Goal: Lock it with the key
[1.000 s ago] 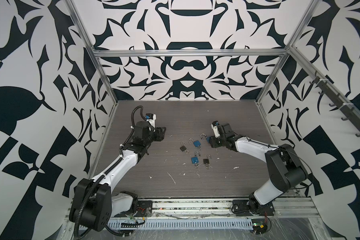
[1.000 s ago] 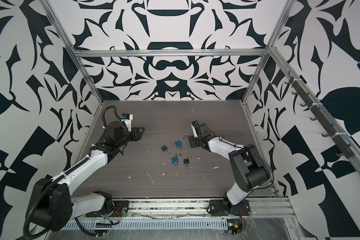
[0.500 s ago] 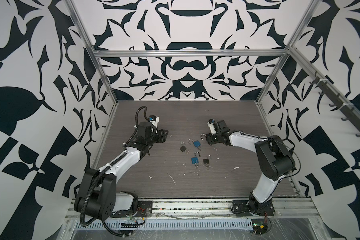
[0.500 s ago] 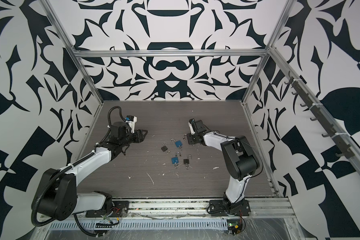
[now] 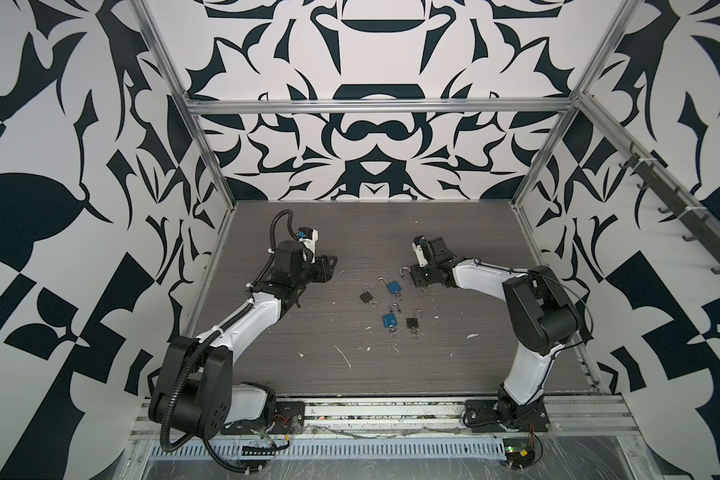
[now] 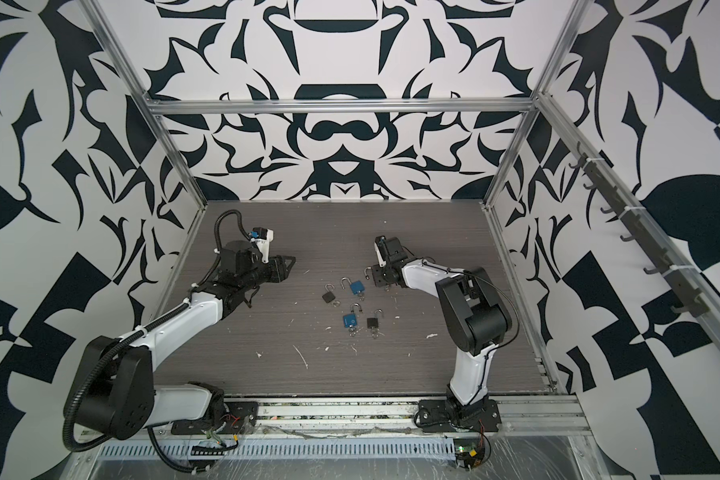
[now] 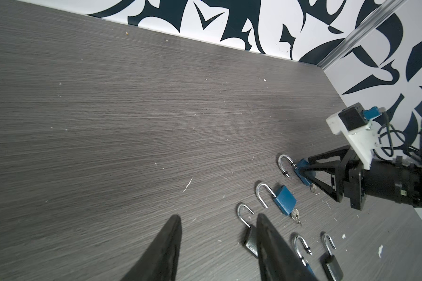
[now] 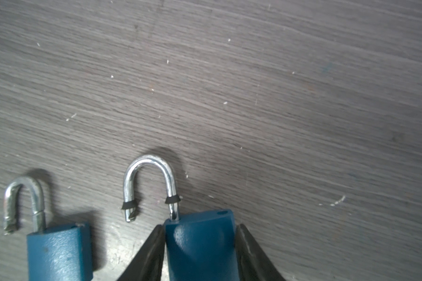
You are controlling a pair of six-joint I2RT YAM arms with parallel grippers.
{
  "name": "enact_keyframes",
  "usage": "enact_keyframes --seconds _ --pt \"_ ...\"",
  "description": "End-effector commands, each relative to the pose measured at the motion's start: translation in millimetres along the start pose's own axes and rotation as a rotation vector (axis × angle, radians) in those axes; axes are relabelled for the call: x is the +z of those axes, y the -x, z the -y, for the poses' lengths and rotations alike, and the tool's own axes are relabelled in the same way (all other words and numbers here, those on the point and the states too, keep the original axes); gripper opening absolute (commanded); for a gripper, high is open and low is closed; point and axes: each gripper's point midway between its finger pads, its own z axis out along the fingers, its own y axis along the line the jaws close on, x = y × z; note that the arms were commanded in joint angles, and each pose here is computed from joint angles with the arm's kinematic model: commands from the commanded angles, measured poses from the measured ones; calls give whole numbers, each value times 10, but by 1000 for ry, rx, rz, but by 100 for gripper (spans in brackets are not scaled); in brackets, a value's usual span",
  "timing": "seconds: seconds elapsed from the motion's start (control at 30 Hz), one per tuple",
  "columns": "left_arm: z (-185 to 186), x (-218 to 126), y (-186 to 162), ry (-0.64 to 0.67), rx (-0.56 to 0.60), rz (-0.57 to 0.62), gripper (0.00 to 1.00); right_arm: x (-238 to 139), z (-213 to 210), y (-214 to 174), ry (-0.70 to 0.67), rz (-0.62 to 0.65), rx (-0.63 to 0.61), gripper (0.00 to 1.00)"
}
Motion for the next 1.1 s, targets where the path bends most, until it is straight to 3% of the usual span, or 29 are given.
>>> enact_keyframes --seconds 0.0,0.27,0.63,1.07 --pt "62 19 91 -23 -8 20 52 -52 -15 46 -8 -1 -11 52" --pt "60 17 84 -24 -12 21 52 -76 7 67 -21 2 -24 57" --pt "63 -7 85 -23 -16 25 51 29 5 -21 -19 -30 -18 52" --pt "64 -38 93 -19 -16 31 51 133 -8 -112 -28 -76 -22 52"
